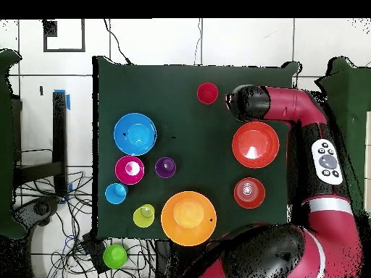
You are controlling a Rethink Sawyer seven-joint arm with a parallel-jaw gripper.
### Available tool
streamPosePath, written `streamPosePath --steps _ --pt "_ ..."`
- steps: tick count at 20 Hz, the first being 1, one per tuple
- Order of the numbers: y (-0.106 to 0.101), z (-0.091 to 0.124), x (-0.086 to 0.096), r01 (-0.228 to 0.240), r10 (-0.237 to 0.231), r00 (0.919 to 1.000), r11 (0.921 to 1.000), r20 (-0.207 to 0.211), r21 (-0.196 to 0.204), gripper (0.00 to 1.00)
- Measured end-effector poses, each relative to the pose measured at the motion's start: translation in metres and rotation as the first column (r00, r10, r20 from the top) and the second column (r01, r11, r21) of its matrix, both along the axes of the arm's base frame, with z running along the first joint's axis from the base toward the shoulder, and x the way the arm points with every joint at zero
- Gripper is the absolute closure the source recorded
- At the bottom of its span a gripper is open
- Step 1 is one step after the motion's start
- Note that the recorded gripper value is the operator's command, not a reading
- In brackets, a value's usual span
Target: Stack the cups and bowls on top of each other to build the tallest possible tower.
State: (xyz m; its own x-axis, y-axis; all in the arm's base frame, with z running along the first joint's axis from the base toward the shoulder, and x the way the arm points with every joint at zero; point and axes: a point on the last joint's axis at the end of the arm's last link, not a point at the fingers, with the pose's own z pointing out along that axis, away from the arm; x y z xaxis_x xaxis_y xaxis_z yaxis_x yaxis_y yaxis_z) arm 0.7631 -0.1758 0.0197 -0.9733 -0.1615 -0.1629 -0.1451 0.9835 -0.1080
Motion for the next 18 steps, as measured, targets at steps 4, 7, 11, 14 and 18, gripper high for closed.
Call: streamPosePath --steps 4,7,11,14,18 --pt "0.003 0.002 0.002 -0.004 0.004 1.0 1.0 0.006 0.003 0.0" --pt "0.006 0.003 0.005 -0.008 0.007 0.9999 0.9999 0.011 0.008 0.0" --pt "0.011 0.004 0.007 -0.012 0.012 0.9998 0.9998 0.016 0.015 0.0" --pt "0.012 0.004 0.008 -0.014 0.014 0.9997 0.9997 0.018 0.019 0.0" --pt "0.01 0.004 0.008 -0.014 0.013 0.9997 0.9997 0.021 0.022 0.0"
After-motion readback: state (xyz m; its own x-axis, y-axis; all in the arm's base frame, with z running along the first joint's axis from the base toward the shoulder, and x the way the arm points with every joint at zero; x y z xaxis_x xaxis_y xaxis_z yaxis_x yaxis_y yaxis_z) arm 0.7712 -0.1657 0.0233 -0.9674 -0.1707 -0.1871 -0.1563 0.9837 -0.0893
